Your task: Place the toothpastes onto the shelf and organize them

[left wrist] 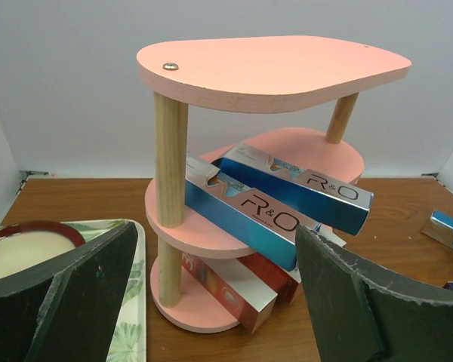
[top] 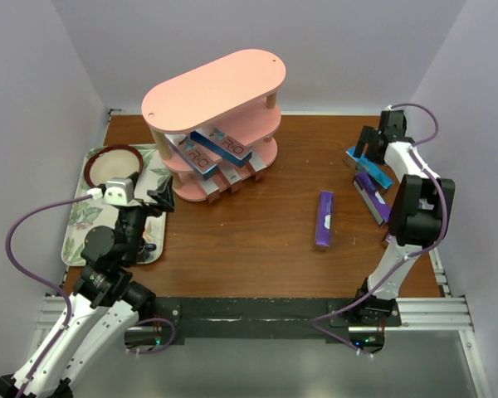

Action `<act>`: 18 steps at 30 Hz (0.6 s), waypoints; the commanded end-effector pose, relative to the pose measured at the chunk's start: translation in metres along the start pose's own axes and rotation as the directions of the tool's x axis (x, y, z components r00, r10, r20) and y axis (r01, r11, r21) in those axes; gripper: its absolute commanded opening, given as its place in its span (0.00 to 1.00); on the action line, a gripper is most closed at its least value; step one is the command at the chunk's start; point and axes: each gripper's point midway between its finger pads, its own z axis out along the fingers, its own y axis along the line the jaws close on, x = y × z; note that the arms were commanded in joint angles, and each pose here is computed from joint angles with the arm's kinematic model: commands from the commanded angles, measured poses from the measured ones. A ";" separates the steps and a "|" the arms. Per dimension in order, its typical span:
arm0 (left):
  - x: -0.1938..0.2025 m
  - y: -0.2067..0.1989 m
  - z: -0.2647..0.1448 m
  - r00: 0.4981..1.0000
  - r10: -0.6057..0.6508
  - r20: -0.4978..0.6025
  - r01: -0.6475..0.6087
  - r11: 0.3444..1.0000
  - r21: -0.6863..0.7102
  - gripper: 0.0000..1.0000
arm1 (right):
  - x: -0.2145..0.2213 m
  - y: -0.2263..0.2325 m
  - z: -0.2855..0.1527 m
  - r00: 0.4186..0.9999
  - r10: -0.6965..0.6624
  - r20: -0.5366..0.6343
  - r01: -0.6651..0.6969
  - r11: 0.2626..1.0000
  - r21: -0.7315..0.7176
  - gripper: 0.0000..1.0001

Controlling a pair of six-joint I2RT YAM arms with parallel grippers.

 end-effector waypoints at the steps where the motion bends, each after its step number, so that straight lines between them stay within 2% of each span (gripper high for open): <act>1: -0.016 -0.004 0.000 0.998 -0.039 0.042 0.038 0.999 0.021 0.91 | -0.027 0.029 0.001 0.991 -0.123 0.057 0.130 0.977 -0.168 0.95; 5: -0.015 -0.006 0.001 0.999 -0.037 0.036 0.036 0.999 0.028 0.91 | -0.028 0.040 0.009 0.970 -0.239 0.039 0.241 0.940 -0.240 0.94; 15: -0.004 -0.008 0.007 1.000 -0.018 -0.001 0.018 0.999 0.028 0.91 | -0.015 0.060 0.034 0.932 -0.361 -0.010 0.339 0.884 -0.323 0.94; 18: -0.002 -0.009 0.008 1.000 -0.014 -0.008 0.014 0.999 0.029 0.90 | -0.009 0.066 0.043 0.918 -0.394 -0.033 0.363 0.873 -0.325 0.91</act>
